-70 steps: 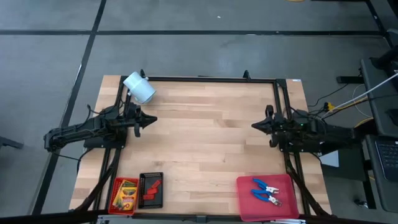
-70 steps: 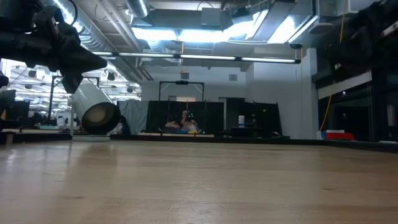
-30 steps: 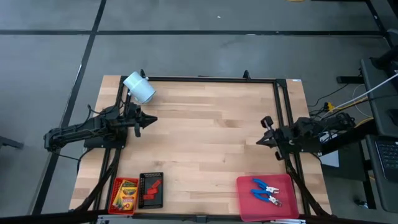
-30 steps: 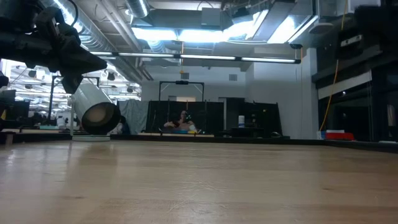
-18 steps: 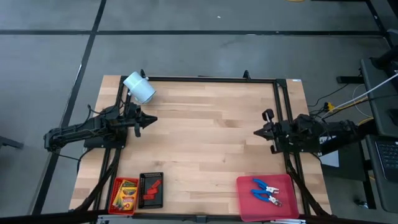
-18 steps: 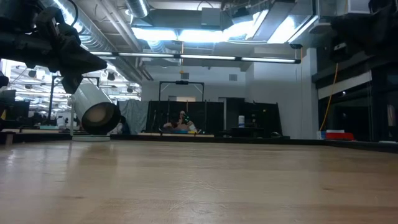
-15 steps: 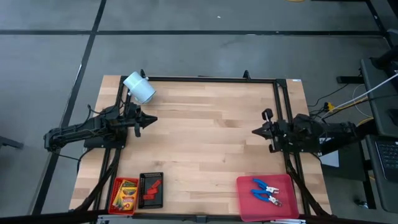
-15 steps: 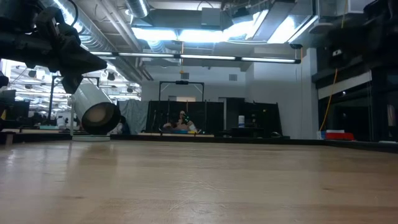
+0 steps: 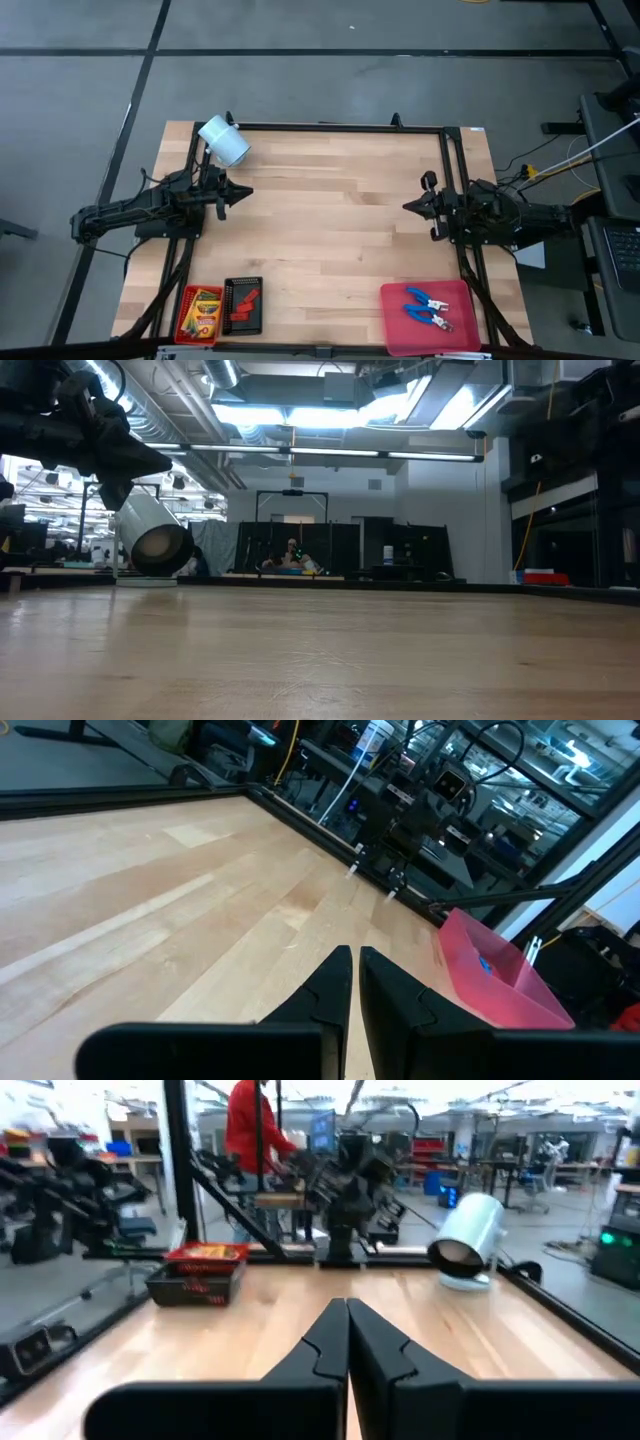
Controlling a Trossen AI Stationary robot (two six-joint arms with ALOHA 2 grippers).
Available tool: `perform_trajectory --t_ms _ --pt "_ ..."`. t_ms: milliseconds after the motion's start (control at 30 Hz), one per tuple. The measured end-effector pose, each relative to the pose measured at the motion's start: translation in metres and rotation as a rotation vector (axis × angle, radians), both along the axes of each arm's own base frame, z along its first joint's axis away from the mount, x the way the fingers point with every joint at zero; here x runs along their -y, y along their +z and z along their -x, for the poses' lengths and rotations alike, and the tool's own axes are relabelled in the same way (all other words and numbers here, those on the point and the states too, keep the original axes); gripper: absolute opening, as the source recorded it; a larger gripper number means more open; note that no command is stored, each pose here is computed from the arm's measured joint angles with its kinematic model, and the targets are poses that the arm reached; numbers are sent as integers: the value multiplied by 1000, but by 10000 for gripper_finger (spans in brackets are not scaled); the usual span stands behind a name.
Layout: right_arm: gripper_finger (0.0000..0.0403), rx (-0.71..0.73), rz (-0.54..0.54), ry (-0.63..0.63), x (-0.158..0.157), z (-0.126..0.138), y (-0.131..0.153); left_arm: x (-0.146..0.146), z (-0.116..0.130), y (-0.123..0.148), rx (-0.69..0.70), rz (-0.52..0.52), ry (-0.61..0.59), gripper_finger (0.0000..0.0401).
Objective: Pick & Place School Supplies
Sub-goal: Return to Home Position
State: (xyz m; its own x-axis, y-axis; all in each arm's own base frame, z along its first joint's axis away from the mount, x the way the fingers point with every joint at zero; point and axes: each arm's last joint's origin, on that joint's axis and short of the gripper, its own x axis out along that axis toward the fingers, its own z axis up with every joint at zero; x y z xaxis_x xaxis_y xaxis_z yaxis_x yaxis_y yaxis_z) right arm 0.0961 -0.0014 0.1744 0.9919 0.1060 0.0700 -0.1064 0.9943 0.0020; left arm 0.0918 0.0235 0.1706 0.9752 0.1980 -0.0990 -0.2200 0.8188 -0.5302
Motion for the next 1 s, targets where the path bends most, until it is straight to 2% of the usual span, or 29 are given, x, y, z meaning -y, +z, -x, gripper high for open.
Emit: perform_trajectory --t_ms 133,233,333,533,1000 --pt "15 -39 16 -91 3 -1 -4 0 0 0 0 0 0 20" --pt "33 -55 -64 -220 7 -1 -5 0 0 0 0 0 0 20" --pt "47 -40 -103 -278 9 -1 -4 0 0 0 0 0 -1 20" --pt "60 -39 -100 -284 9 -1 -4 0 0 0 0 0 -1 20" --pt "61 -40 -99 -287 9 -1 -4 0 0 0 0 0 0 20"
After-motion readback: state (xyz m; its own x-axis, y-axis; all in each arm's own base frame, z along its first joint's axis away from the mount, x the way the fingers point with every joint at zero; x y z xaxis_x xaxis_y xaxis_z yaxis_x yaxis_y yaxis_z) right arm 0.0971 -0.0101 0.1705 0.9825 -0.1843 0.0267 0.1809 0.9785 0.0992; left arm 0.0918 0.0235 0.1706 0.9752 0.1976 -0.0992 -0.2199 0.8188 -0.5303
